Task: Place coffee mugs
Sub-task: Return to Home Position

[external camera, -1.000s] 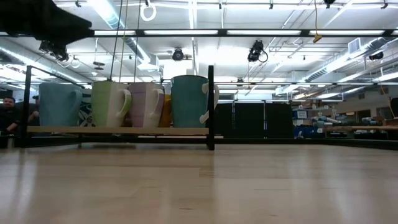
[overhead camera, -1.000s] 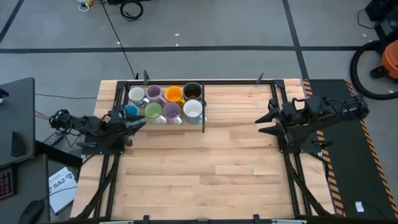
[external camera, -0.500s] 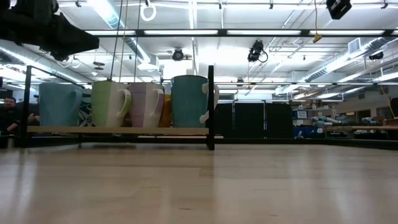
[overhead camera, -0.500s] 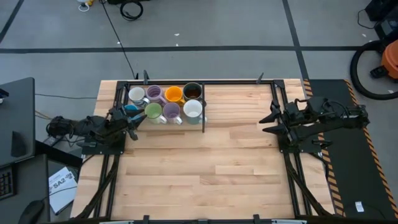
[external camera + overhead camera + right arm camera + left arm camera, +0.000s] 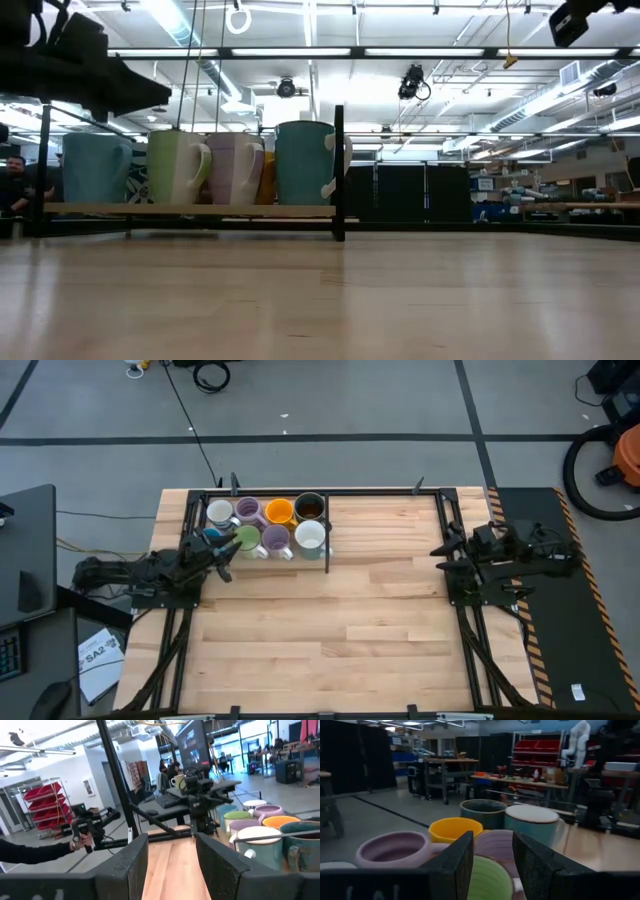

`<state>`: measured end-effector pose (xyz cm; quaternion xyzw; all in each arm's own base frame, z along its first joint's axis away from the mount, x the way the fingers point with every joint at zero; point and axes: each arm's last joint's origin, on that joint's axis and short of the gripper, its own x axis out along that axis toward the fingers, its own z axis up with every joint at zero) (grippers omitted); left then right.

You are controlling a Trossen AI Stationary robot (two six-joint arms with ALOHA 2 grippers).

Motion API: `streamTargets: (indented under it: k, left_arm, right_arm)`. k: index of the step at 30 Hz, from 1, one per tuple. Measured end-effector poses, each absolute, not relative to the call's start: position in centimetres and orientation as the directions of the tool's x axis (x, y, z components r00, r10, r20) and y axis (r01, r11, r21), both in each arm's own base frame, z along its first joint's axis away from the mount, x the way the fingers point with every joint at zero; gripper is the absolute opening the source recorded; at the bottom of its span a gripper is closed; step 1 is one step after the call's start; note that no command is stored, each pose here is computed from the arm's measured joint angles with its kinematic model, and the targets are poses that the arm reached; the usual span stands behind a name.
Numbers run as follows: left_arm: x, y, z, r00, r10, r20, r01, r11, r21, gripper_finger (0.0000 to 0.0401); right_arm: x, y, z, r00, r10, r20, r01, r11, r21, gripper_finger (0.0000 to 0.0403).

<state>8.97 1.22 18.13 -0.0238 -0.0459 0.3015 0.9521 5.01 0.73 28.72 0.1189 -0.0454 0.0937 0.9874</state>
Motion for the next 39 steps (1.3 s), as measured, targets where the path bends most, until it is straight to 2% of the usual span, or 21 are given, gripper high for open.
streamTargets:
  k: [4,9,19,26,39]
  left_arm:
    - [9.1,1.6,17.5,0.802,0.593,0.08,-0.587,0.805,-0.08,0.0144]
    - [9.2,1.9,17.5,0.819,0.567,0.086,-0.561,0.823,-0.084,0.0144]
    - [9.5,1.9,17.3,0.926,0.37,0.078,-0.364,0.927,-0.087,0.0144]
    - [9.5,1.9,17.3,0.927,0.367,0.072,-0.361,0.929,-0.087,0.0144]
    - [9.5,1.9,17.2,0.928,0.366,0.067,-0.36,0.929,-0.084,0.0144]
  right_arm:
    - [4.4,0.7,28.0,0.976,0.174,0.133,-0.2,0.955,0.22,0.0172]
    - [4.8,0.7,27.5,0.98,0.174,0.093,-0.192,0.953,0.233,0.0172]
    - [5.5,0.8,26.2,0.981,0.174,0.082,-0.188,0.954,0.234,0.0172]
    - [7.1,0.9,23.4,0.983,0.174,0.053,-0.181,0.954,0.237,0.0172]
    - [8.8,1.1,19.9,0.982,0.17,0.083,-0.185,0.954,0.235,0.0172]
